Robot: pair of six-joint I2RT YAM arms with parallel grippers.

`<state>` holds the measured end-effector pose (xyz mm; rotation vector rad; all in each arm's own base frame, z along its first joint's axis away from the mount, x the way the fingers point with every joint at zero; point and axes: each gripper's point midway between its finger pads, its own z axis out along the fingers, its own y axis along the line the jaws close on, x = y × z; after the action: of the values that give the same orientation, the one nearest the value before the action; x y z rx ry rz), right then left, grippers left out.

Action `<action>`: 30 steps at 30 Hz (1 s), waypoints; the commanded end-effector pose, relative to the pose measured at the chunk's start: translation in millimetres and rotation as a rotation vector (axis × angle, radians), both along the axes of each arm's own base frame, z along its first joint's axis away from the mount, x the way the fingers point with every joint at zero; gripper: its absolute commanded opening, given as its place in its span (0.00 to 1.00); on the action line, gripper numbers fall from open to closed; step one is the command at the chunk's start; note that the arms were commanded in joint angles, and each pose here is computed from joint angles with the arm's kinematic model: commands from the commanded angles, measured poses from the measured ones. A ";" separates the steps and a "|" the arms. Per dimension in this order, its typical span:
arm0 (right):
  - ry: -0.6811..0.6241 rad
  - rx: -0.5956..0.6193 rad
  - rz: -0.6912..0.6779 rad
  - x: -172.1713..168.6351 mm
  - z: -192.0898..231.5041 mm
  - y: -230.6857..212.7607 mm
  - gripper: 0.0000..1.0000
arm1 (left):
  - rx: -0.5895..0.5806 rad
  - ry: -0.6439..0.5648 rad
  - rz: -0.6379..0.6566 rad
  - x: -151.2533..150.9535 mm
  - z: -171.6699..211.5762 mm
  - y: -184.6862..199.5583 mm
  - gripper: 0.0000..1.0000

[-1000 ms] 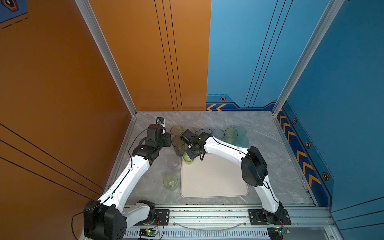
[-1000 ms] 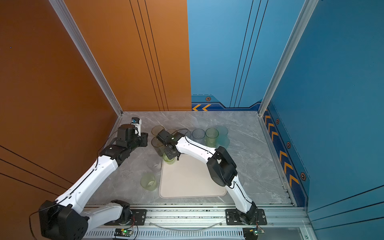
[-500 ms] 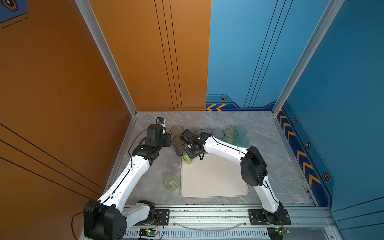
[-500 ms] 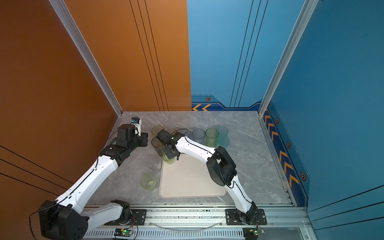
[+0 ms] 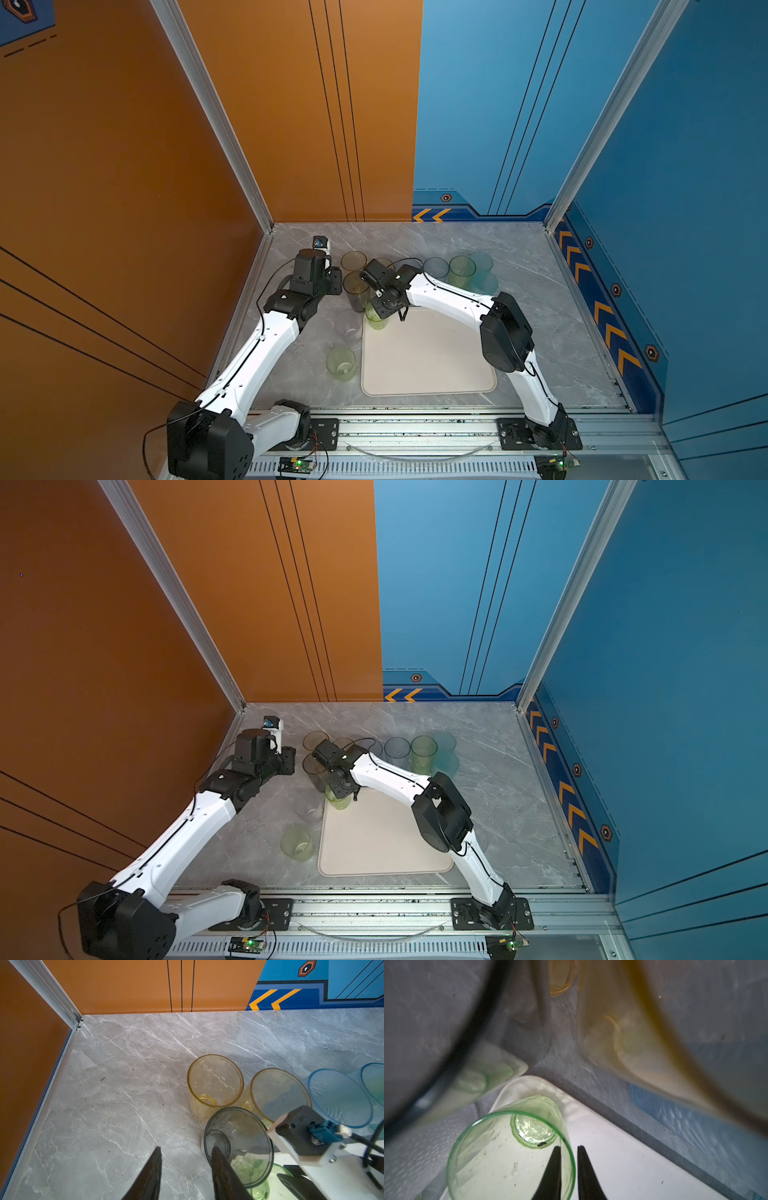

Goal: Place the glasses into the tray
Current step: 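Lower the green cup onto the tray corner nearest the dark grey cup, open right gripper, then lower left gripper to frosted clear cup while right arm withdraws toward far cups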

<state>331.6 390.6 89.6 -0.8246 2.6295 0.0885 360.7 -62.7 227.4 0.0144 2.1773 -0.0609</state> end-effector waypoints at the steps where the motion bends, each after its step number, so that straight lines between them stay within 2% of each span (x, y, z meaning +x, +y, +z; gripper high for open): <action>1: 0.003 0.002 0.011 -0.8 5.8 -0.3 0.18 | 0.006 0.001 0.030 -6.0 3.6 7.8 0.40; 16: -0.041 0.048 0.015 0.9 29.4 0.6 0.23 | 0.023 0.038 0.047 -14.3 -2.3 10.4 0.38; 23: -0.101 0.110 0.017 4.1 59.6 -1.4 0.26 | 0.028 0.070 0.048 -24.2 -6.7 10.0 0.38; 30: -0.145 0.210 0.039 -11.0 101.1 -15.1 0.31 | 0.024 0.146 0.025 -40.0 -17.8 2.4 0.38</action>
<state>326.2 383.9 164.5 -0.7856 2.4737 0.2278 333.3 -59.4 212.9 0.0009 2.2796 -0.0262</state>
